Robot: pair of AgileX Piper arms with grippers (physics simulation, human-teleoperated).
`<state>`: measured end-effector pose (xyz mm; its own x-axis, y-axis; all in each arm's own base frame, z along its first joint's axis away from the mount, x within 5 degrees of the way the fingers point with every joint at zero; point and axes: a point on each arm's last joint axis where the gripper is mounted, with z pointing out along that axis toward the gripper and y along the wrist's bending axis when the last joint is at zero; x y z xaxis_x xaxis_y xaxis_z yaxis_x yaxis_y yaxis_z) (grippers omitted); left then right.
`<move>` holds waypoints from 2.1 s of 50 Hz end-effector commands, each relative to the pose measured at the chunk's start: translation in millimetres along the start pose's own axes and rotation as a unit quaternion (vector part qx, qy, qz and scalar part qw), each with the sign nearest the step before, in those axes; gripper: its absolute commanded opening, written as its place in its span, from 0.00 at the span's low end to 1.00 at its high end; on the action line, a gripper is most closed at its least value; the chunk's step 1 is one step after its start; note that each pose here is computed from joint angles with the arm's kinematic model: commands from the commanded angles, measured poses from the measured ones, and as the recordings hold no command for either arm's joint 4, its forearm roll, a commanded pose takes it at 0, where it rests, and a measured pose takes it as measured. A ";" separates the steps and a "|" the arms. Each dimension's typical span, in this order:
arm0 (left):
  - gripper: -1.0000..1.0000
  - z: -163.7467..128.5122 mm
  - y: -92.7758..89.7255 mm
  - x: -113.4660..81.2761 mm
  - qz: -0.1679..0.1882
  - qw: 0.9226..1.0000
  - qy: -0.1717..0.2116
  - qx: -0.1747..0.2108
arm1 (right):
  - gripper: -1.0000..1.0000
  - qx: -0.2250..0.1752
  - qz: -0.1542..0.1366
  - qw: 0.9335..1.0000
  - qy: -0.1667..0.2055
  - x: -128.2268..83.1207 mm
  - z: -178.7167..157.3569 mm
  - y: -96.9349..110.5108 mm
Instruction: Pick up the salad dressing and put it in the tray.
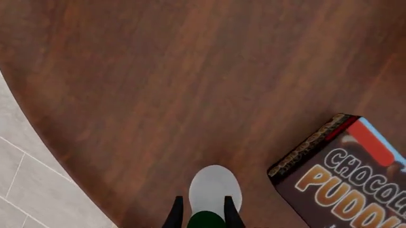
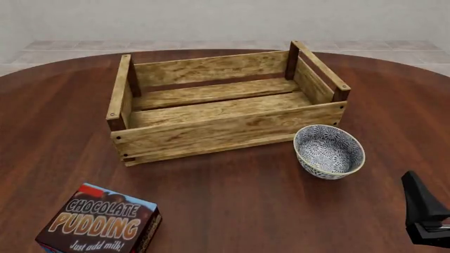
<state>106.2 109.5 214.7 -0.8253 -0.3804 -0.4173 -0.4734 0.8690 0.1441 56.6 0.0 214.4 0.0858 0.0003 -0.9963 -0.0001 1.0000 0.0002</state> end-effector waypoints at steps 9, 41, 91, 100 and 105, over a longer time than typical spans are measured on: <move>0.00 -4.8 -7.9 6.3 0.007 1.000 0.001 0.009 | 1.00 0.000 0.000 1.000 0.000 0.0 0.0 0.0; 0.00 -78.7 -4.6 -27.0 0.015 0.996 -0.089 -0.003 | 1.00 0.000 0.000 1.000 0.000 0.0 0.0 0.0; 0.00 -156.7 -30.5 -109.0 0.123 0.969 -0.209 0.049 | 1.00 0.000 0.000 1.000 0.000 0.0 0.0 0.0; 0.00 -162.5 -44.2 -131.2 0.166 0.958 -0.223 0.065 | 1.00 0.000 0.000 1.000 0.000 0.0 0.0 0.0; 0.00 -169.0 -54.3 -145.7 0.185 0.951 -0.234 0.078 | 1.00 0.000 0.000 1.000 0.000 0.0 0.0 0.0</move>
<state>177.3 72.3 402.0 -0.7039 0.0239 -0.7099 -0.1823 0.9599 0.2130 56.6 0.0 214.4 0.0857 0.0002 -0.9963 -0.0001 1.0000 0.0002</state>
